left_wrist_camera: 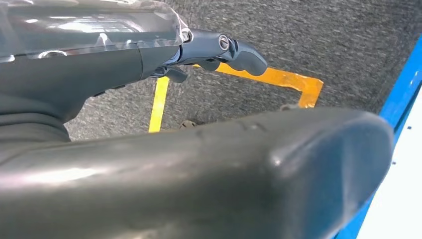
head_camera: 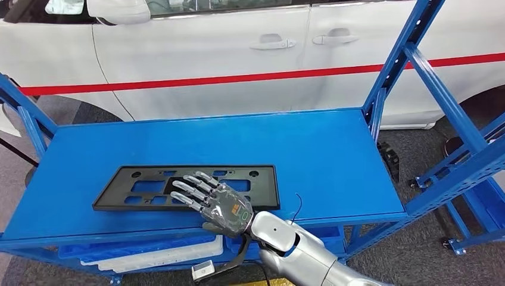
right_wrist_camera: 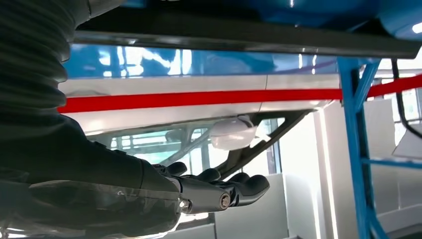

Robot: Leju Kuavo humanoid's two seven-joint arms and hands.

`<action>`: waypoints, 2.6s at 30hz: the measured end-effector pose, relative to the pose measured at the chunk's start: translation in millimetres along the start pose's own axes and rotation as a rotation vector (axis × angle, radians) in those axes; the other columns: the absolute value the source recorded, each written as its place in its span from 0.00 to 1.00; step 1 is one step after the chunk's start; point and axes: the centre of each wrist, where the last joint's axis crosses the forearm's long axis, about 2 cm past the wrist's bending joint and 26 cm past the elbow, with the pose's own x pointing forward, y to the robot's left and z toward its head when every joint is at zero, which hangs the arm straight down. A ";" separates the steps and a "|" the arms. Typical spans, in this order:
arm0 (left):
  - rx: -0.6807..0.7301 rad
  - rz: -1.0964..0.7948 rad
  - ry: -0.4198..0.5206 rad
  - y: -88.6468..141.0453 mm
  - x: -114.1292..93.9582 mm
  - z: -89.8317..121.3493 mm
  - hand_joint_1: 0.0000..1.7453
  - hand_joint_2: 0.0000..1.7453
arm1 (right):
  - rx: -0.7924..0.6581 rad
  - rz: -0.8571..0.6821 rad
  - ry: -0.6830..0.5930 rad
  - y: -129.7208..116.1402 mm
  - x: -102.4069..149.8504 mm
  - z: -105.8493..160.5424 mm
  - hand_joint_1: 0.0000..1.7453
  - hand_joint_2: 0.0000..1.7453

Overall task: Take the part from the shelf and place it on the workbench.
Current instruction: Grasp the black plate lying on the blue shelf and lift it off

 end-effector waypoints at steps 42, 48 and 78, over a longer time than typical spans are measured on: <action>-0.026 -0.084 -0.008 0.3 1.4 -0.7 0.00 0.00 | 0.064 0.118 0.007 31.8 38.2 -53.1 0.00 1.00; -0.038 -0.104 -0.014 -0.6 2.7 -1.3 0.00 0.00 | 0.105 0.171 0.034 32.4 28.6 -61.3 0.00 1.00; -0.064 -0.129 -0.029 -5.4 15.4 -7.2 0.00 0.00 | 0.395 0.390 0.271 38.1 -20.8 -46.6 1.00 1.00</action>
